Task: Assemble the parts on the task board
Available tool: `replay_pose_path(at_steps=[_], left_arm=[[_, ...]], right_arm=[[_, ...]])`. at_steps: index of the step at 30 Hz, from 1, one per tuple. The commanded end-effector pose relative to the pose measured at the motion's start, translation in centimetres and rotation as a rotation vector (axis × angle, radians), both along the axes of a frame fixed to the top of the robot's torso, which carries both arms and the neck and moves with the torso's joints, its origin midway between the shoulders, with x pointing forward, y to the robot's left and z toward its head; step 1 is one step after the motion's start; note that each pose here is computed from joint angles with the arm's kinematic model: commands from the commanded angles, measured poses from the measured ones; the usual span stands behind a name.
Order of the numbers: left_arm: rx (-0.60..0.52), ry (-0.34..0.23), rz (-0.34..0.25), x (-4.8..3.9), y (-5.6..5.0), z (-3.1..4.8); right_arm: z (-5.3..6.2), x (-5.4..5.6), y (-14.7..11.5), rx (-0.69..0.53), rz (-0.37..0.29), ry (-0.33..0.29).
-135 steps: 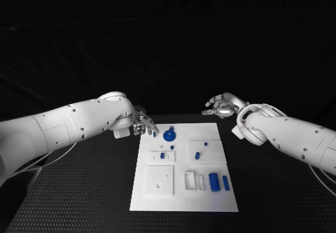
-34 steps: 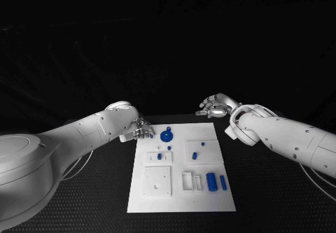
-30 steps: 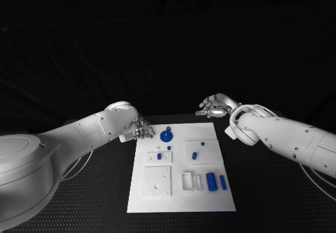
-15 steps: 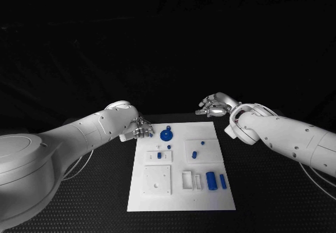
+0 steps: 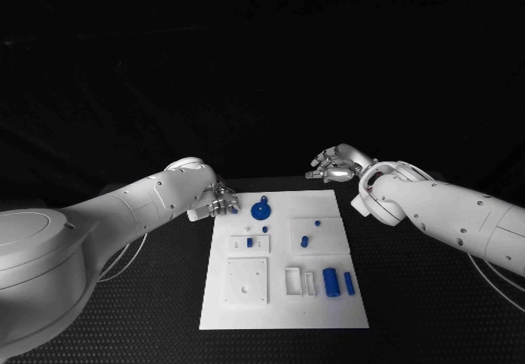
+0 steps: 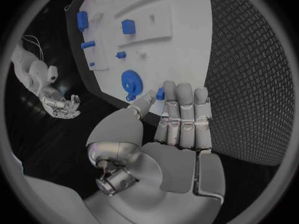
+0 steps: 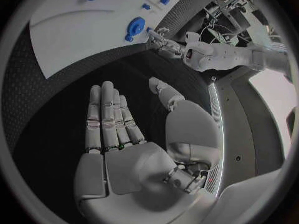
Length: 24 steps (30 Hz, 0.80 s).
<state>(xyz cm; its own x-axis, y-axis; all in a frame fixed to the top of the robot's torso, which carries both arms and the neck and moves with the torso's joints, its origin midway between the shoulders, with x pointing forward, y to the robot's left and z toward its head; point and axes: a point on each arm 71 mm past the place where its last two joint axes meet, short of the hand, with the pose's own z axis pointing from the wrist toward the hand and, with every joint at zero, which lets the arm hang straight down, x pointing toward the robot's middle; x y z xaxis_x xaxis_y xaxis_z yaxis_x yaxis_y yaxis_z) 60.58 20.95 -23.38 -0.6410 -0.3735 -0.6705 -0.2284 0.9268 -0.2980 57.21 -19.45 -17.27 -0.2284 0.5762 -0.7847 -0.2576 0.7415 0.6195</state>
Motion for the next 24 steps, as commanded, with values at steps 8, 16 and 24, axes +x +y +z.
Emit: replay_pose_path(at_steps=[8,16,24], left_arm=[[-0.033,0.005,-0.012,-0.04,-0.49,-0.03],[-0.036,-0.016,0.001,-0.04,-0.19,0.06],[-0.061,-0.041,0.017,-0.4,0.36,0.21]], right_arm=[[-0.03,-0.02,0.09,0.001,0.012,0.006],[-0.06,0.0,0.01,-0.001,0.011,0.009],[-0.1,0.15,-0.53,-0.001,0.002,0.01]])
